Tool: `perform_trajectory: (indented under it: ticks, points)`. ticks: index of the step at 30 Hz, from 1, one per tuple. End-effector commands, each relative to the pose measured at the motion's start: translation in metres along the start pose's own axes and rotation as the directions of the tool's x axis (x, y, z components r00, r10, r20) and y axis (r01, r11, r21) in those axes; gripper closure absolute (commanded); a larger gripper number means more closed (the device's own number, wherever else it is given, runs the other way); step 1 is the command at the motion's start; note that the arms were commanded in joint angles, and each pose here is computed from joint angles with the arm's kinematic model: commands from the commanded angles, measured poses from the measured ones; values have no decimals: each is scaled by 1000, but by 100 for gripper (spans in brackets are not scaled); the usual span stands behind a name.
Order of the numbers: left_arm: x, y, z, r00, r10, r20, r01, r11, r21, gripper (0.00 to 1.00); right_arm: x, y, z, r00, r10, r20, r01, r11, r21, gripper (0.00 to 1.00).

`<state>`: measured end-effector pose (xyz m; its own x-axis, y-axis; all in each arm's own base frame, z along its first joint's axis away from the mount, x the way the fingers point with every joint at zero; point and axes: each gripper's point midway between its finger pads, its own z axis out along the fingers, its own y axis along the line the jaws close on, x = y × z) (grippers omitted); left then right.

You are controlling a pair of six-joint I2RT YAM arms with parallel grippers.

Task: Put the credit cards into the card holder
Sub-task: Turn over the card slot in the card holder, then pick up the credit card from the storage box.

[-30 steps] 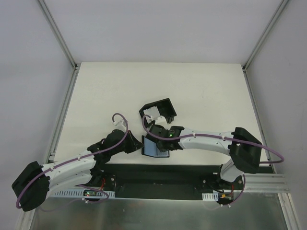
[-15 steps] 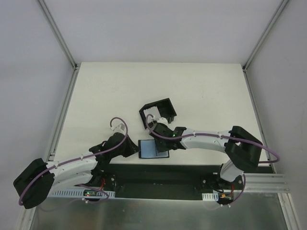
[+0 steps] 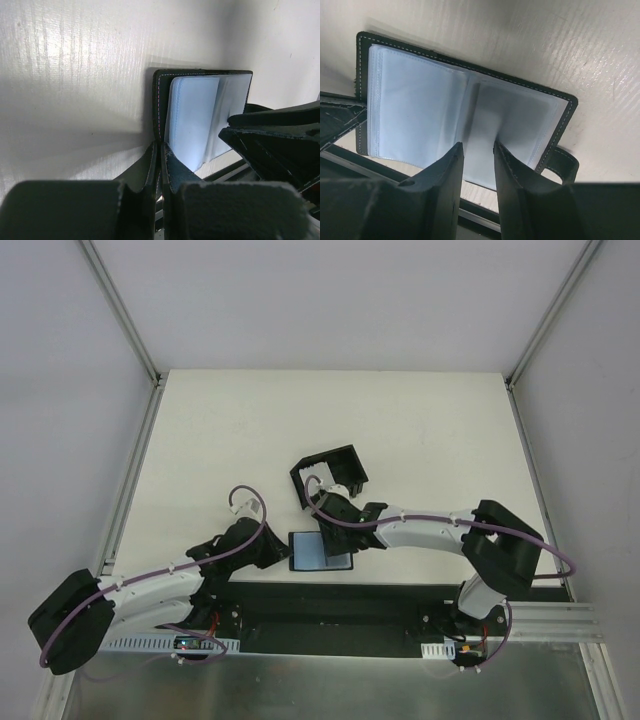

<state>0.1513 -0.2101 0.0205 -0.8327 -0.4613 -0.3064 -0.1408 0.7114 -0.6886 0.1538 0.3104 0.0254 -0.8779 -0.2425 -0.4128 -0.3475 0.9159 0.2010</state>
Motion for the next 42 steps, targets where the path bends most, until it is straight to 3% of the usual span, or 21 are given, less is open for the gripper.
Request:
perform_trajectory:
  ticks: [1,10,16,20,23,25,31,34,42]
  points:
    - [-3,14,-1,999,27,27,-26,999,-38,100,3,-12,3,1000,7,-24,-6,999,36,66]
    - [-2,24,5,999,-39,32,42,994,-104,100,-61,22,-45,987,-44,152,64,989,-135,58]
    - [-5,29,8,994,-89,58,96,987,-131,100,-105,19,-77,970,10,242,39,979,-198,45]
    - [-10,29,9,992,-103,77,113,984,-135,100,-120,11,-88,964,50,262,9,975,-221,31]
    - [-13,30,10,987,-133,90,144,981,-133,100,-130,7,-96,964,61,258,4,970,-245,27]
    - [-12,33,11,982,-160,96,172,976,-130,100,-141,-5,-99,962,78,262,-31,983,-179,22]
    - [-12,30,16,973,-210,98,220,970,-102,100,-167,-17,-108,935,-40,352,71,995,-75,21]
    - [-12,29,17,973,-210,94,220,970,-107,100,-179,-35,-109,924,-32,380,37,999,-4,21]
    - [-14,26,16,977,-189,99,198,976,-91,100,-204,-42,-94,942,46,332,-10,994,-110,24]
